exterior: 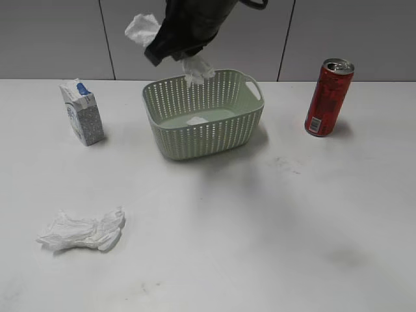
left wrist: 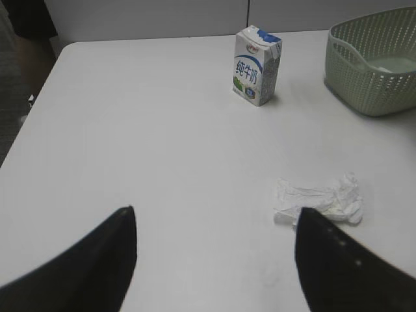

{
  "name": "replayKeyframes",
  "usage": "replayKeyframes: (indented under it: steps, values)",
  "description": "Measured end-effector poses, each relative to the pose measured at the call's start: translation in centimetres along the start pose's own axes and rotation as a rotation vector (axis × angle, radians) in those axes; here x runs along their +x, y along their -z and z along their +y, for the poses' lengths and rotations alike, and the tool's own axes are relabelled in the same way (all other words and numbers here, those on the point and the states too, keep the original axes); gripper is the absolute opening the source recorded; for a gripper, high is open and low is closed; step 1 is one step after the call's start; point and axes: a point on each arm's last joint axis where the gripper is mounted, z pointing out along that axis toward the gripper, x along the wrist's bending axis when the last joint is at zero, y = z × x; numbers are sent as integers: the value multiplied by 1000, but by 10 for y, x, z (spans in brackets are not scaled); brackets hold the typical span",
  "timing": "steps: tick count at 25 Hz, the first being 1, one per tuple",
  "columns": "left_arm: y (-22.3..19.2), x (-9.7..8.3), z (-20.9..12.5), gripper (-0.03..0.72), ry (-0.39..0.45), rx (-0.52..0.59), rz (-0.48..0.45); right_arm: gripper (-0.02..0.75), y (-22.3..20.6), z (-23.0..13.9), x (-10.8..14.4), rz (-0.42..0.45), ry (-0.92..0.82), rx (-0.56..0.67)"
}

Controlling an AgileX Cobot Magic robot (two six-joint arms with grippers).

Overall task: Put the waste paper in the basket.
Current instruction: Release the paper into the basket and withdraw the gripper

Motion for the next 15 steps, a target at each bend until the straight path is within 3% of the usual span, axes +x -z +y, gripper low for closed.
replayKeyframes:
  steps: [8, 15]
  values:
    - [0, 0, 0, 566, 0, 0, 0, -1, -26, -7, -72, -137, -149, -161]
    - [0, 0, 0, 566, 0, 0, 0, 6, -86, -33, -74, -127, -157, -103]
